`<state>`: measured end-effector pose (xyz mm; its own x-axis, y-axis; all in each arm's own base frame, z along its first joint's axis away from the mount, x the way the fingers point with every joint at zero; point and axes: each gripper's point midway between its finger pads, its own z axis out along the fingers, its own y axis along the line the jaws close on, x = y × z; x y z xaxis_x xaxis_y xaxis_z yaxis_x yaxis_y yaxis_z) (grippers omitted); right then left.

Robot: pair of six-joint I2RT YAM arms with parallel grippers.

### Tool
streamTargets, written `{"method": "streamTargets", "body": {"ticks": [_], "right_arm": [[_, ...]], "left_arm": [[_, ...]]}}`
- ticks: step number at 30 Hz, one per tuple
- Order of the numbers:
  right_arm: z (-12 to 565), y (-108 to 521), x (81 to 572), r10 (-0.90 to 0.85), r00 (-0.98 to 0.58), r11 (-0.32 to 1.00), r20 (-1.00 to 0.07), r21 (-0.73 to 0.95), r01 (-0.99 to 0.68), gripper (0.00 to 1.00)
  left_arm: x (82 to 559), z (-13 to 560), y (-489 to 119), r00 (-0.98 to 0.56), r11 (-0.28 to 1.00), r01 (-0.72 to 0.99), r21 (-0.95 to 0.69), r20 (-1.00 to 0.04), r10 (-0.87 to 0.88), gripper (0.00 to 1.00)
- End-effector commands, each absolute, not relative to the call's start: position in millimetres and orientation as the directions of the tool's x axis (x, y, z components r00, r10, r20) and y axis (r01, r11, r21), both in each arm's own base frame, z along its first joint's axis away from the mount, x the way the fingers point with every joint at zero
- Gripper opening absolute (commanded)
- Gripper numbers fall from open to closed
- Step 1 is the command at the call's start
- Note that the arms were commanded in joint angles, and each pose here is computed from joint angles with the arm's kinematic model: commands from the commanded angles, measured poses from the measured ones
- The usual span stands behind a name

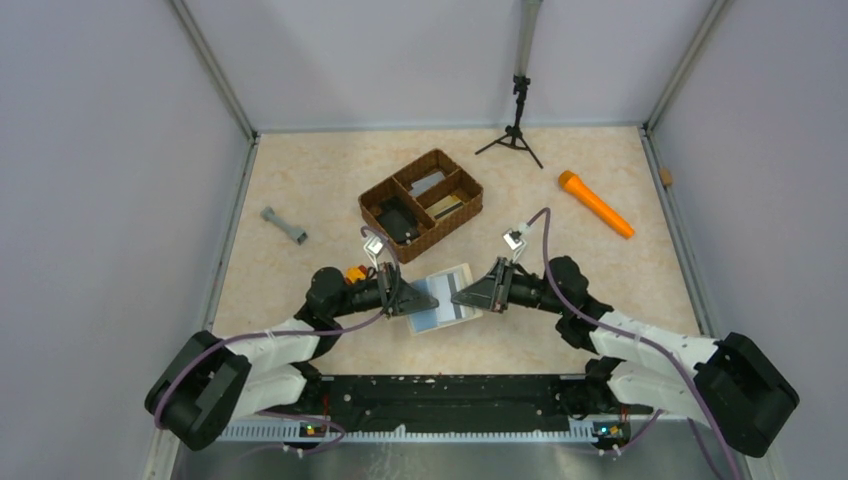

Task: Take the credit cards out of the card holder
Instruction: Remove the credit card from the card holder.

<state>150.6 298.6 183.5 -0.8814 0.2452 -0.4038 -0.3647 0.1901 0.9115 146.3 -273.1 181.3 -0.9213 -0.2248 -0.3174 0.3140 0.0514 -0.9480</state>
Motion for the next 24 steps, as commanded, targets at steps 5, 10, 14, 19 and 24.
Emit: {"method": "streamTargets", "body": {"ticks": [5,10,14,19,24], "right_arm": [[202,285,158,0.312,-0.852,0.159,-0.421,0.907,-0.390,0.02],[202,281,158,0.317,-0.858,0.142,-0.404,0.915,-0.378,0.07],[204,282,157,0.314,-0.863,0.121,-0.396,0.918,-0.377,0.02],[205,286,155,0.296,-0.876,0.082,-0.380,0.924,-0.373,0.02],[206,288,155,0.292,-0.878,0.074,-0.380,0.924,-0.375,0.02]], "left_arm": [[145,188,-266,-0.894,0.059,0.383,-0.922,-0.386,-0.227,0.00],[148,185,-263,-0.891,0.080,0.380,-0.921,-0.388,-0.236,0.00],[147,188,-264,-0.893,0.067,0.381,-0.922,-0.386,-0.230,0.00],[147,197,-271,-0.897,0.034,0.386,-0.922,-0.384,-0.219,0.32],[150,199,-281,-0.905,0.022,0.378,-0.926,-0.374,-0.202,0.40]]}}
